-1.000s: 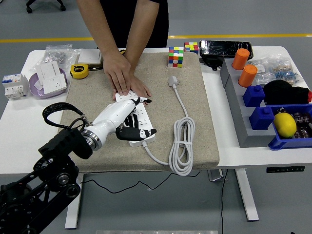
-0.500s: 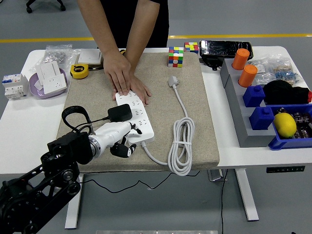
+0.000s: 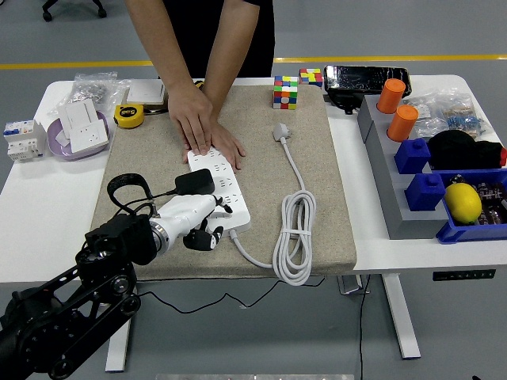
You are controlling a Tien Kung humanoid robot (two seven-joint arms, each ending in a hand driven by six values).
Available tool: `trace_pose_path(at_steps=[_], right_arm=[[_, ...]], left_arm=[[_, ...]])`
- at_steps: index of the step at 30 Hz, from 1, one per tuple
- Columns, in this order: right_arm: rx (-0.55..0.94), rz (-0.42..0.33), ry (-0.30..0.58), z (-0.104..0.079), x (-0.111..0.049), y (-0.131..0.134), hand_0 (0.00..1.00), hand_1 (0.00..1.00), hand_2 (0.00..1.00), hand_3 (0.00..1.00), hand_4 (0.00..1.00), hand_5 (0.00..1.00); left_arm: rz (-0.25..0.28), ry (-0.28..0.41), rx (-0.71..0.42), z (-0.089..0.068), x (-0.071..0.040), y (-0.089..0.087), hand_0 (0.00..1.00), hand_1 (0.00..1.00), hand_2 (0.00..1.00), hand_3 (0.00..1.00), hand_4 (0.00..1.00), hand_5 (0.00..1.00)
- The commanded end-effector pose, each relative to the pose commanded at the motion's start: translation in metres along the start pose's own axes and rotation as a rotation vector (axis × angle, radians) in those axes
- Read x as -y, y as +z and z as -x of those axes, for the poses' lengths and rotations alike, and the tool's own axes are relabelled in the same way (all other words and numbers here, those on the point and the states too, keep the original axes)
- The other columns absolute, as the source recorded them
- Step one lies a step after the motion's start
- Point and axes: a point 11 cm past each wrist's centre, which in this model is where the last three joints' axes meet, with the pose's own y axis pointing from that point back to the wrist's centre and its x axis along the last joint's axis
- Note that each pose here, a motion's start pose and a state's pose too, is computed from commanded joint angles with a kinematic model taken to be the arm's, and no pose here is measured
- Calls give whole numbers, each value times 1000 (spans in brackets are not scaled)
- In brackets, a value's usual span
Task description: Pick up the plug,place it near the board,insert it into the board,press the button
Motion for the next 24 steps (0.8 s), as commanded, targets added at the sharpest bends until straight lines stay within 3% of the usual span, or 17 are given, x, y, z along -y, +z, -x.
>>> trace_pose_path(at_steps=[24], right_arm=[[2, 1, -1, 1, 0, 0, 829, 753, 747, 788, 998, 934]], left_arm=[[-5, -2, 11, 4, 3, -2, 150, 67, 151, 784, 418, 135]])
